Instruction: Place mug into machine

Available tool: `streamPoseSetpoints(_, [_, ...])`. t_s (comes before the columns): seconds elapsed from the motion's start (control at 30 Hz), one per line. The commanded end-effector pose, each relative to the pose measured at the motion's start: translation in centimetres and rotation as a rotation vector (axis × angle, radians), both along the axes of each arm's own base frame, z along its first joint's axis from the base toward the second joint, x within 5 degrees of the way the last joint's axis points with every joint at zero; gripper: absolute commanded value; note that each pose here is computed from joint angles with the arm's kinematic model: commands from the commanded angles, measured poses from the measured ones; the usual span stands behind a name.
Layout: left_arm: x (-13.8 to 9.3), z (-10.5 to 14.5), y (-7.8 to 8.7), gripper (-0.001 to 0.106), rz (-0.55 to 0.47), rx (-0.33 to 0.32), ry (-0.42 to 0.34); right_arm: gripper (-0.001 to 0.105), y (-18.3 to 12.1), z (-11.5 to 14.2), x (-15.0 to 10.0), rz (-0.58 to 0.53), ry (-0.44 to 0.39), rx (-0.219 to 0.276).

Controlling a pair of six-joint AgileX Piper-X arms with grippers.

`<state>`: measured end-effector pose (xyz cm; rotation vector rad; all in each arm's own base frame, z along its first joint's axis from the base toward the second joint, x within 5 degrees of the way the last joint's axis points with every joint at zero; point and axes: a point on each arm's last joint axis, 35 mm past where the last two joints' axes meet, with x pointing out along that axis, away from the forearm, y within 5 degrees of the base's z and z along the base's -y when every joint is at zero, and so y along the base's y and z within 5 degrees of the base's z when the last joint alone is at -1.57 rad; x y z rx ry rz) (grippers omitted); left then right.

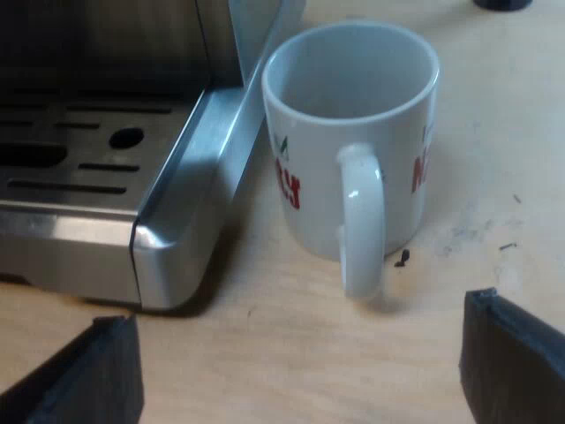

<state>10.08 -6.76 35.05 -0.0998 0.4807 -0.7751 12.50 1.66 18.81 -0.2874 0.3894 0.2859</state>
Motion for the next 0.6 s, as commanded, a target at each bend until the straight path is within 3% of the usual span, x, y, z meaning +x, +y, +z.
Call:
streamPoseSetpoints(0.03, [-0.1, 0.5, 0.0, 0.079, -0.007, -0.021, -0.017, 0.077, 0.0, 0.0, 0.1, 0.003, -0.05, -0.004])
streamPoseSetpoints(0.6, [-0.1, 0.5, 0.0, 0.079, -0.007, -0.021, -0.017, 0.077, 0.3, -1.5, 2.5, 0.003, -0.031, -0.006])
